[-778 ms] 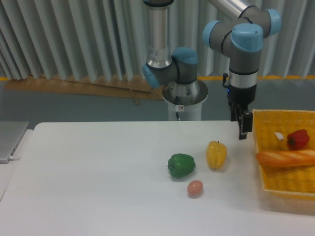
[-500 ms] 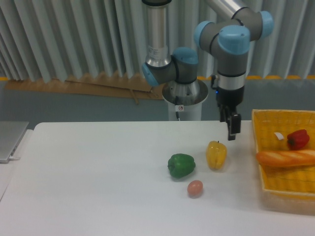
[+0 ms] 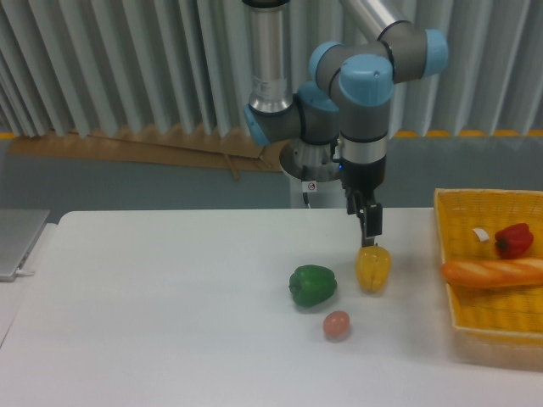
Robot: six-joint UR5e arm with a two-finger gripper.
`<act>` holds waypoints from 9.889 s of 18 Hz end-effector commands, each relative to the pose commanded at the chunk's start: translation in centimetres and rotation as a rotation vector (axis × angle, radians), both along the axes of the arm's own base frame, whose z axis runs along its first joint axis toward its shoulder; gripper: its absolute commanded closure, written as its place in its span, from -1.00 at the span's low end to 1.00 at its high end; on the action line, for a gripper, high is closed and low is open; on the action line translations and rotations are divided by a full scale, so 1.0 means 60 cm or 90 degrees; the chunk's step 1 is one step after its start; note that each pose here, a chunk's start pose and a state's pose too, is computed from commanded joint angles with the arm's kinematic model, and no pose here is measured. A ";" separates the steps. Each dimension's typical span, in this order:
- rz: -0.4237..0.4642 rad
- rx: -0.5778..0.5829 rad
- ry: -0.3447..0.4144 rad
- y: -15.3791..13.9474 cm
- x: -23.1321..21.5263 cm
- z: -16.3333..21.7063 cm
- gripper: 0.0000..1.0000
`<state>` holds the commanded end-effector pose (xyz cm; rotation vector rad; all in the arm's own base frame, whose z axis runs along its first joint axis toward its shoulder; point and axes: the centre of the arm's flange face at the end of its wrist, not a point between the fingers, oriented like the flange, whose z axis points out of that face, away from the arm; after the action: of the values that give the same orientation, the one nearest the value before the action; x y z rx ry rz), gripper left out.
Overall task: Place the green peppers in a basket
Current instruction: 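Move the gripper from above the basket toward the green pepper, then lower the gripper onto the green pepper's stem, then close the gripper on the green pepper and lift it, then carry the green pepper over the yellow basket, then lower the green pepper into the basket beside the red pepper, then open the gripper and raise it away from the green pepper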
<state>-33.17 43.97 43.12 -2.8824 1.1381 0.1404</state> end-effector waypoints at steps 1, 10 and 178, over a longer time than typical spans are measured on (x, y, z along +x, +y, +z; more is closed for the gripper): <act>0.001 0.000 -0.001 0.002 0.001 -0.001 -1.00; 0.029 -0.023 0.095 0.040 0.001 -0.062 -1.00; -0.176 -0.045 -0.005 -0.131 -0.170 0.045 -1.00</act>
<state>-43.36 36.09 45.81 -2.7419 1.5532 0.0814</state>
